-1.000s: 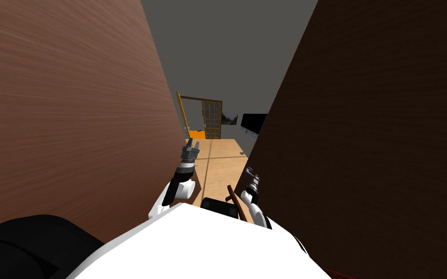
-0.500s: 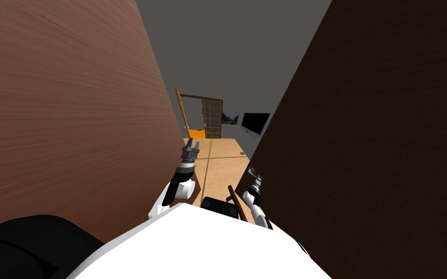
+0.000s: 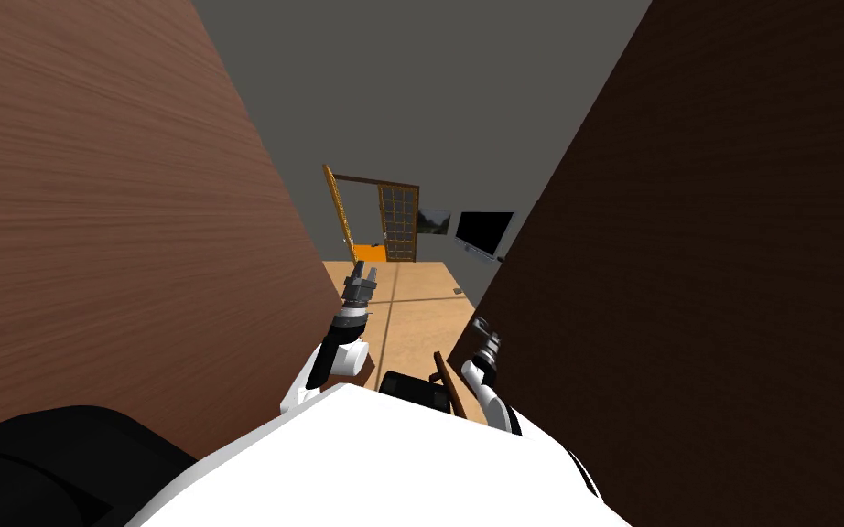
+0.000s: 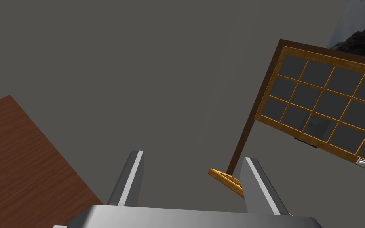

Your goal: Push the door open

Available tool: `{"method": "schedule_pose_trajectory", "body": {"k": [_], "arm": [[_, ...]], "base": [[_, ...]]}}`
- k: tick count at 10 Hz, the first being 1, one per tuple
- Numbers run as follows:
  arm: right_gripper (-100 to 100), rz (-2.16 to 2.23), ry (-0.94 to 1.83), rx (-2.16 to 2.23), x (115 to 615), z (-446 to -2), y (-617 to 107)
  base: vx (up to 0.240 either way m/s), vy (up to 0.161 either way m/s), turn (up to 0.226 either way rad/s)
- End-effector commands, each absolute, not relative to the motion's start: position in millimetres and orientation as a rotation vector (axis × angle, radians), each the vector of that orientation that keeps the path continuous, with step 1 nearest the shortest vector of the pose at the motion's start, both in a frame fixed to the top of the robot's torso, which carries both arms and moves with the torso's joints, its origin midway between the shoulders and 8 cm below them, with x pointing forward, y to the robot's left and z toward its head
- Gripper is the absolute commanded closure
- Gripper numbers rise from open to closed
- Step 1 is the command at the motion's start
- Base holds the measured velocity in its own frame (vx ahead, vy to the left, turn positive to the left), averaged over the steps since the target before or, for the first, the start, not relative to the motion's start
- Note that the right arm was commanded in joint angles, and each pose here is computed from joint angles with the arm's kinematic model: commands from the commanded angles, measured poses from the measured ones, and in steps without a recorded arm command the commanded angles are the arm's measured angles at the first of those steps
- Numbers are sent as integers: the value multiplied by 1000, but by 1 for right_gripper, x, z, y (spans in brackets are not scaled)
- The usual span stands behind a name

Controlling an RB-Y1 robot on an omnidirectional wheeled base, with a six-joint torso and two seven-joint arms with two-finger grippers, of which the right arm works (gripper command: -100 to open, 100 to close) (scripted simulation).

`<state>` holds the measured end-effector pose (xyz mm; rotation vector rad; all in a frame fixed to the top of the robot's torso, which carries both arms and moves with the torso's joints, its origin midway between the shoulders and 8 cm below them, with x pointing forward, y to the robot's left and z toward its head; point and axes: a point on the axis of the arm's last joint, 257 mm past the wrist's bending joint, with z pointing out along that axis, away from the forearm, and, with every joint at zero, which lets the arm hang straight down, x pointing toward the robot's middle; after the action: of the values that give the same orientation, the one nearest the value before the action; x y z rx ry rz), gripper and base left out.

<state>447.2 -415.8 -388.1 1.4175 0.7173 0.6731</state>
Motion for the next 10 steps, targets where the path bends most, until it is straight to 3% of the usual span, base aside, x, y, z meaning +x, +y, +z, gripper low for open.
{"method": "schedule_pose_trajectory", "body": {"k": [1, 10], "arm": [[100, 665, 722, 1419, 446, -389, -418], [100, 647, 653, 1461, 441, -389, -415]], "base": [[58, -18, 6], [75, -7, -20]]}}
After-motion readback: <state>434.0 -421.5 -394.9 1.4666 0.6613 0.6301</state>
